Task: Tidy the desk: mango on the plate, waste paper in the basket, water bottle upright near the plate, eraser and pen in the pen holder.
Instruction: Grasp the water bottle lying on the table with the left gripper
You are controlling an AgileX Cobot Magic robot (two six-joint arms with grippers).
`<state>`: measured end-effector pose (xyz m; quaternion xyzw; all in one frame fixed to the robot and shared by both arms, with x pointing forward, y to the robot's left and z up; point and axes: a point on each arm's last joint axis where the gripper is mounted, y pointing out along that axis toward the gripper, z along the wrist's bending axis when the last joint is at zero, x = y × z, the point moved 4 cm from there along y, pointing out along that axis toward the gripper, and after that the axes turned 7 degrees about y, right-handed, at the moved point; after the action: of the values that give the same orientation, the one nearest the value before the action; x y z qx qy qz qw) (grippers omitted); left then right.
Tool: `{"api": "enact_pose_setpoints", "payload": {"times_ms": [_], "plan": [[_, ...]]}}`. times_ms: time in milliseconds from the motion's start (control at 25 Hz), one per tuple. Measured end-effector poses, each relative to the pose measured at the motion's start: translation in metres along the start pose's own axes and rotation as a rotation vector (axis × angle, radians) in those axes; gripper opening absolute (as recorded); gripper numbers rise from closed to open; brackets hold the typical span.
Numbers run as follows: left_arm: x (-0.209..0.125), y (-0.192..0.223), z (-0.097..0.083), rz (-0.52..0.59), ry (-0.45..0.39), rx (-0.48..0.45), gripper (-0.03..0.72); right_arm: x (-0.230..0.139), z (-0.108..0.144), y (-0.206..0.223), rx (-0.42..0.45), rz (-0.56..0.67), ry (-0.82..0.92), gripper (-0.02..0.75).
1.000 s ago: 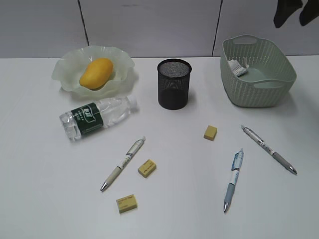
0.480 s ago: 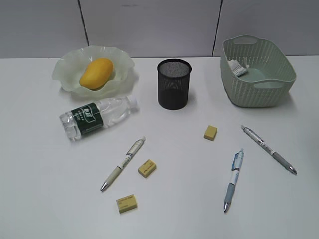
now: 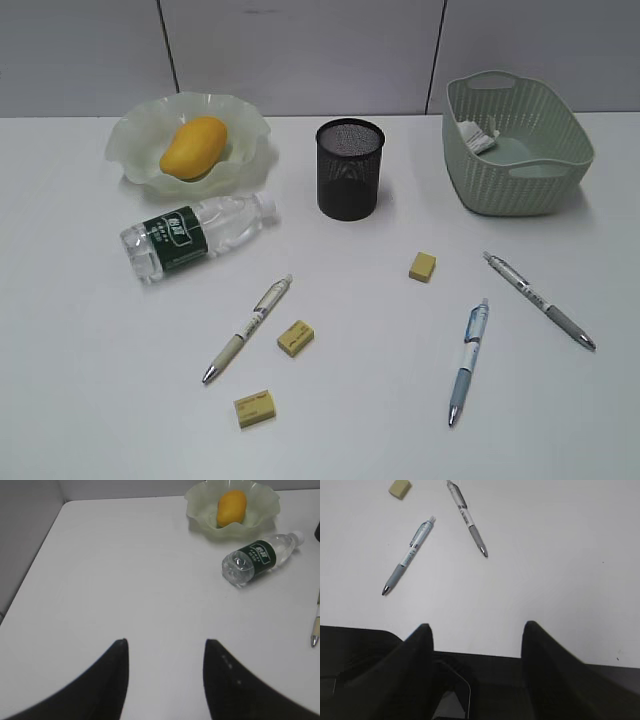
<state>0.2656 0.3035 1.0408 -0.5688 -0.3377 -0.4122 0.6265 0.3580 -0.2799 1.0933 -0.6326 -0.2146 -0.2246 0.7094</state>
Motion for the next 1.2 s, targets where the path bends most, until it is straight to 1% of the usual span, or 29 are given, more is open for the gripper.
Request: {"api": "enact_pose_setpoints", "payload": {"times_ms": [120,200,320,520,680,760,920,1040,1120,1200], "plan": [[0.0,0.0,0.0,0.0,-0.001,-0.002,0.372,-0.021,-0.004,-0.018,0.01,-0.135,-0.006,0.446],[0.0,0.0,0.0,0.0,-0.002,-0.003,0.372,-0.032,-0.007,-0.03,0.02,-0.25,-0.009,0.446],[0.0,0.0,-0.001,-0.001,-0.002,-0.004,0.372,-0.049,-0.009,-0.036,0.039,-0.368,-0.01,0.445],[0.0,0.0,-0.001,-0.001,-0.003,-0.005,0.372,-0.081,-0.017,-0.02,0.034,-0.433,-0.015,0.445],[0.0,0.0,-0.001,-0.001,-0.003,-0.005,0.372,-0.096,-0.019,-0.019,0.047,-0.524,-0.016,0.445],[0.0,0.0,-0.001,-0.001,-0.003,-0.005,0.372,-0.098,-0.019,-0.02,0.048,-0.539,-0.018,0.445],[0.0,0.0,-0.001,-0.001,-0.005,-0.009,0.372,-0.103,-0.019,-0.012,0.046,-0.498,-0.04,0.437],[0.0,0.0,-0.001,-0.001,-0.003,-0.006,0.372,-0.104,-0.019,-0.01,0.048,-0.491,-0.049,0.426],[0.0,0.0,-0.001,-0.001,-0.003,-0.006,0.372,-0.104,-0.018,-0.01,0.056,-0.489,-0.047,0.417],[0.0,0.0,-0.001,-0.001,-0.003,-0.006,0.372,-0.105,-0.014,-0.01,0.087,-0.484,-0.039,0.415]]}}
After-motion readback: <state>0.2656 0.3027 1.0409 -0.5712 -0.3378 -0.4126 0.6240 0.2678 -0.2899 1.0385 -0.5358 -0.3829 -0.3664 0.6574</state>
